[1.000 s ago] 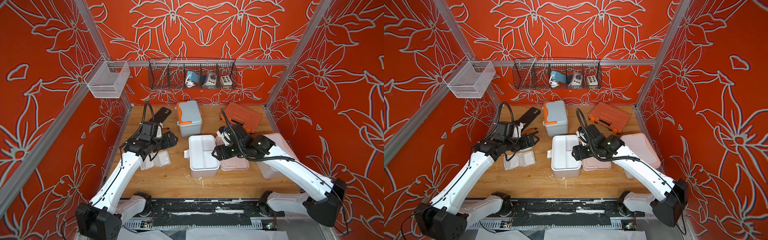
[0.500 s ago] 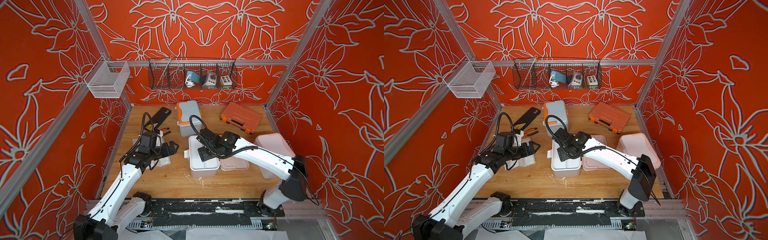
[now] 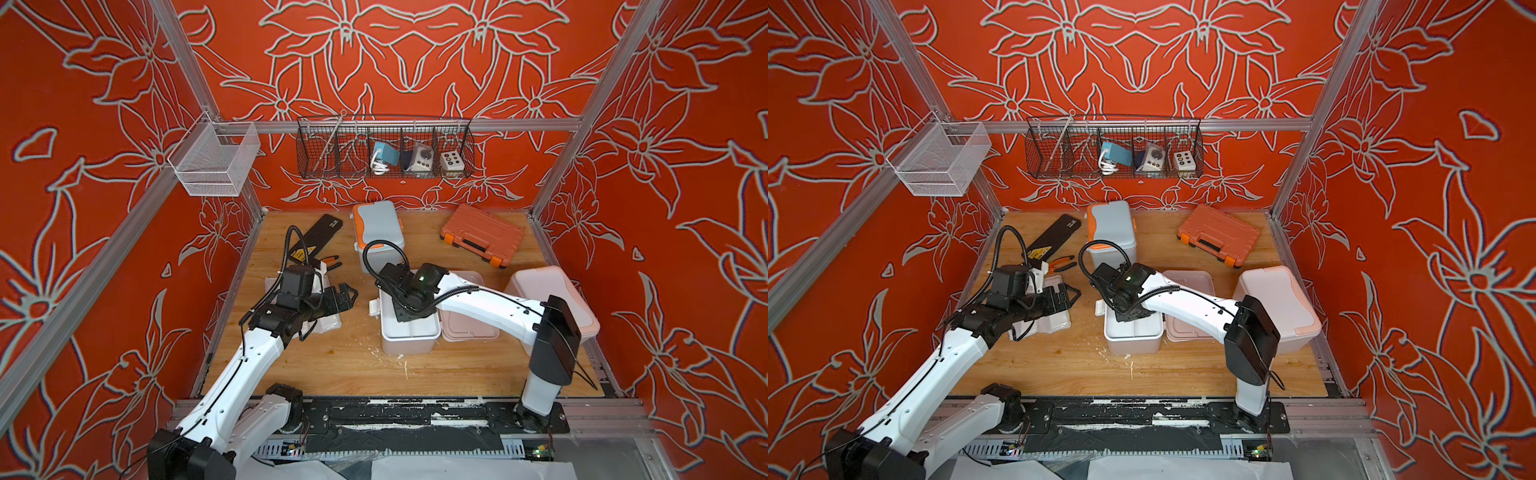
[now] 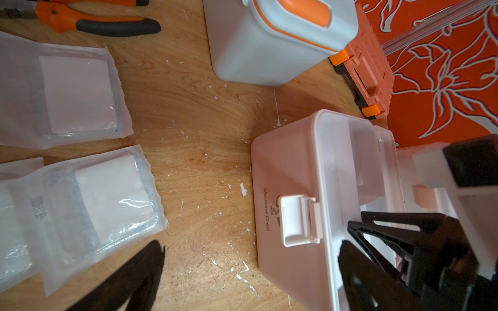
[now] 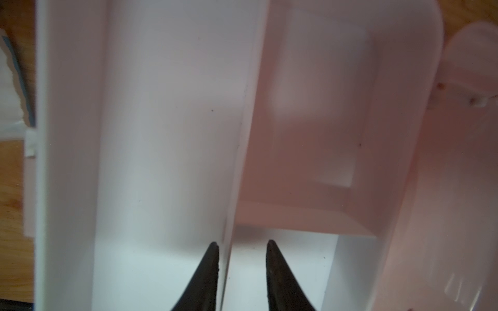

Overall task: Open first aid kits and take out gauze
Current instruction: Pick up the compartment layer from the first aid kit, then place the compartment layer in the first aid kit.

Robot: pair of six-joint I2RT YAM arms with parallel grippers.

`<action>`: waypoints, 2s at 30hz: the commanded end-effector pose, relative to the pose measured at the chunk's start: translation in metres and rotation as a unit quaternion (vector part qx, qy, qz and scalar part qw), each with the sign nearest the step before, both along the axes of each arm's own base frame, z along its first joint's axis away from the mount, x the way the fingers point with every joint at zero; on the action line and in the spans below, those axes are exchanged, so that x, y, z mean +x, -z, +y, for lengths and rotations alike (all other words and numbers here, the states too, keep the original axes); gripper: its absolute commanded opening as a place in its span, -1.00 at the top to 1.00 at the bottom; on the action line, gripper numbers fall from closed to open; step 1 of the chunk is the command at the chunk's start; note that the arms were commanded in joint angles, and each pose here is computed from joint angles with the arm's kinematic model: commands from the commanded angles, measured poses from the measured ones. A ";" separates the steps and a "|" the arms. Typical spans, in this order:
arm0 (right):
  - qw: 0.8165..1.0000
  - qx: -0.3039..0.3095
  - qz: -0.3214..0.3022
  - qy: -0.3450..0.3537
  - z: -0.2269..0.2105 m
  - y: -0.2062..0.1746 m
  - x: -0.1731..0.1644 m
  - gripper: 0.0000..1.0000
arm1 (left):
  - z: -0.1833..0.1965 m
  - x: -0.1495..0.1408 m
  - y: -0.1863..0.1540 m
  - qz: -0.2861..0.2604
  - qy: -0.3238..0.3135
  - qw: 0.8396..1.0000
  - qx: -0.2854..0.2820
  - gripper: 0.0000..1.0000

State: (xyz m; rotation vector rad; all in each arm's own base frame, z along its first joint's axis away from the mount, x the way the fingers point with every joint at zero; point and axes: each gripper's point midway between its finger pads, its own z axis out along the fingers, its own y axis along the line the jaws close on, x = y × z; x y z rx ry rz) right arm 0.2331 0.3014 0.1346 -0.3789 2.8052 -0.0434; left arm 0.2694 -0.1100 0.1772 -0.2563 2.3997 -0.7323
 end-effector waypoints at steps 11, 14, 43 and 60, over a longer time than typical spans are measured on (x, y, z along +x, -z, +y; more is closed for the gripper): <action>0.999 -0.026 0.010 0.023 0.001 0.004 -0.001 0.79 | -0.014 -0.003 -0.001 -0.003 0.029 0.999 -0.032 -0.95; 0.999 -0.022 0.005 0.026 0.004 -0.001 0.001 1.00 | -0.018 -0.006 0.000 0.001 0.036 0.998 -0.046 -0.95; 0.995 0.026 -0.090 0.022 -0.003 -0.083 0.009 1.00 | -0.020 -0.012 -0.012 -0.004 0.033 0.998 -0.059 -0.95; 0.929 0.255 -0.261 -0.068 -0.073 -0.240 -0.008 1.00 | -0.029 -0.025 -0.098 -0.088 0.063 0.989 -0.101 -0.95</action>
